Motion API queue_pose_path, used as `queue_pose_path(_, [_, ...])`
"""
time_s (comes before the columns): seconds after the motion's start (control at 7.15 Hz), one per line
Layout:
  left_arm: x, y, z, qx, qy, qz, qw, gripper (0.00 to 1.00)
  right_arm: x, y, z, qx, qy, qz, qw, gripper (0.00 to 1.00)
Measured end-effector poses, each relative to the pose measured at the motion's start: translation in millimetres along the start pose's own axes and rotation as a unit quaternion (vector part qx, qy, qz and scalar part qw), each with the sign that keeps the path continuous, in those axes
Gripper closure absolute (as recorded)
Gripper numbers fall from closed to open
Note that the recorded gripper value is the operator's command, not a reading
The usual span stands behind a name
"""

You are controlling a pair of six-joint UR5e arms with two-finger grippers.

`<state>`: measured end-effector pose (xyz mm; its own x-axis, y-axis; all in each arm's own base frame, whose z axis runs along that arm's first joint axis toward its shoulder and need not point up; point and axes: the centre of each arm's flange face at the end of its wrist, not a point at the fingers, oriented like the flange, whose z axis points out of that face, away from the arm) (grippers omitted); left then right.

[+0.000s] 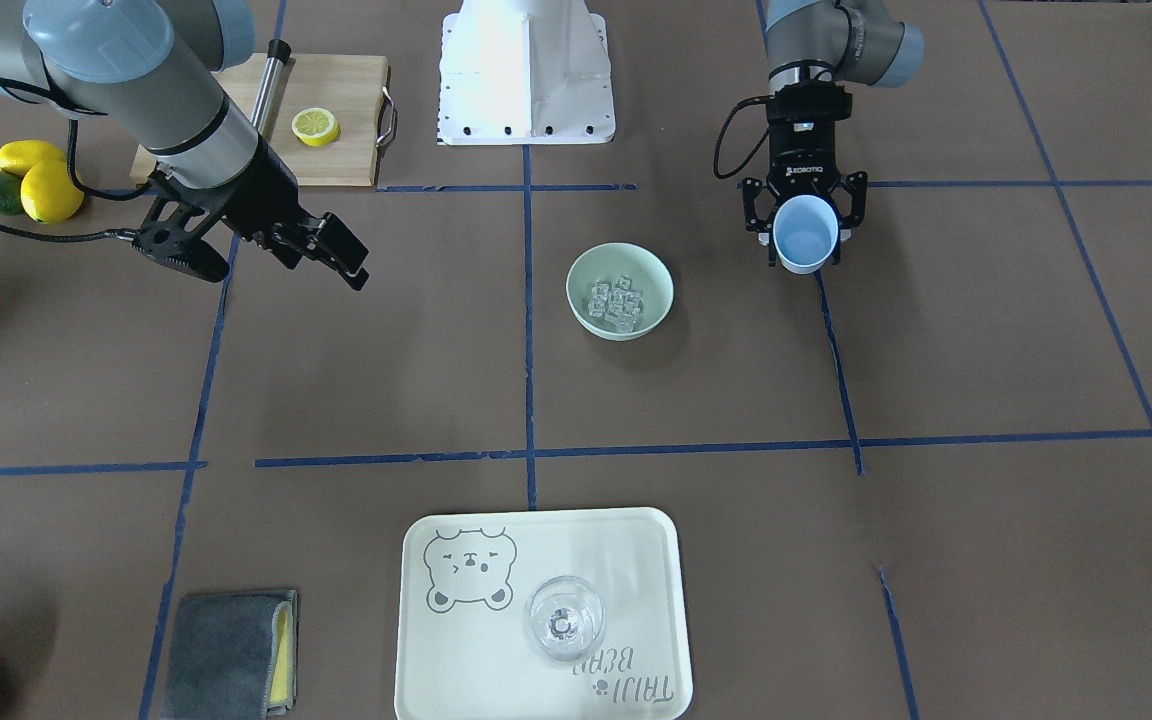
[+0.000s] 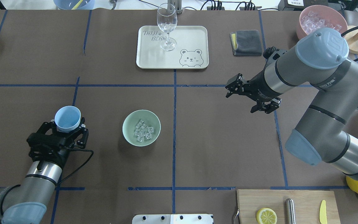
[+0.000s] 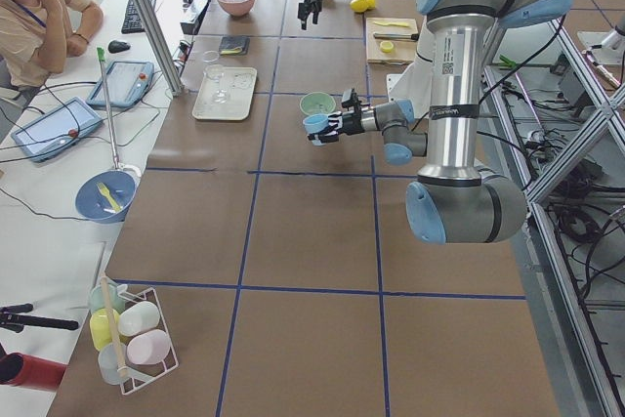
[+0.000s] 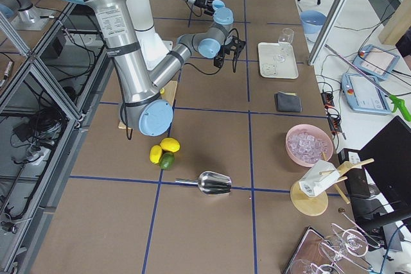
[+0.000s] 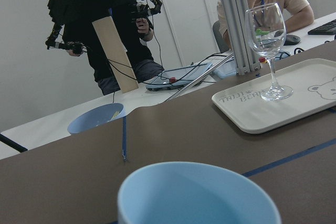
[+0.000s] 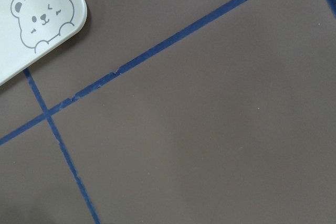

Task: Pour ice into bowl

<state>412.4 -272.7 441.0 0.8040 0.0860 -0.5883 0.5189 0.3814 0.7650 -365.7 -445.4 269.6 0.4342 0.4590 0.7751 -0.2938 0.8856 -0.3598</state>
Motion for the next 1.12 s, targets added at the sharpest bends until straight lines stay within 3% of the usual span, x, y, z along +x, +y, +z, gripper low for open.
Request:
queue_pose_path(0.28, [-74,27,8,-0.026,-0.037,-0.04,0.9982,1.0,-1,-1,0,0.008,-0.001,-0.001,1.0,0.0])
queue_pose_path(0.56, [-117,47,25,-0.02,-0.074,-0.067,0.9948,1.0,-3,0,0,0.012,-0.002,-0.002,0.9999,0.0])
queue_pose_path(0.84, [-144,63,38,0.004,-0.091,-0.12,0.9886,1.0,-4,1,2,0.017,-0.002,-0.005,0.9998,0.0])
queue_pose_path(1.12, [-172,80,49,0.04,-0.108,-0.141,0.9834,1.0,-6,4,6,0.019,0.0,-0.008,0.9998,0.0])
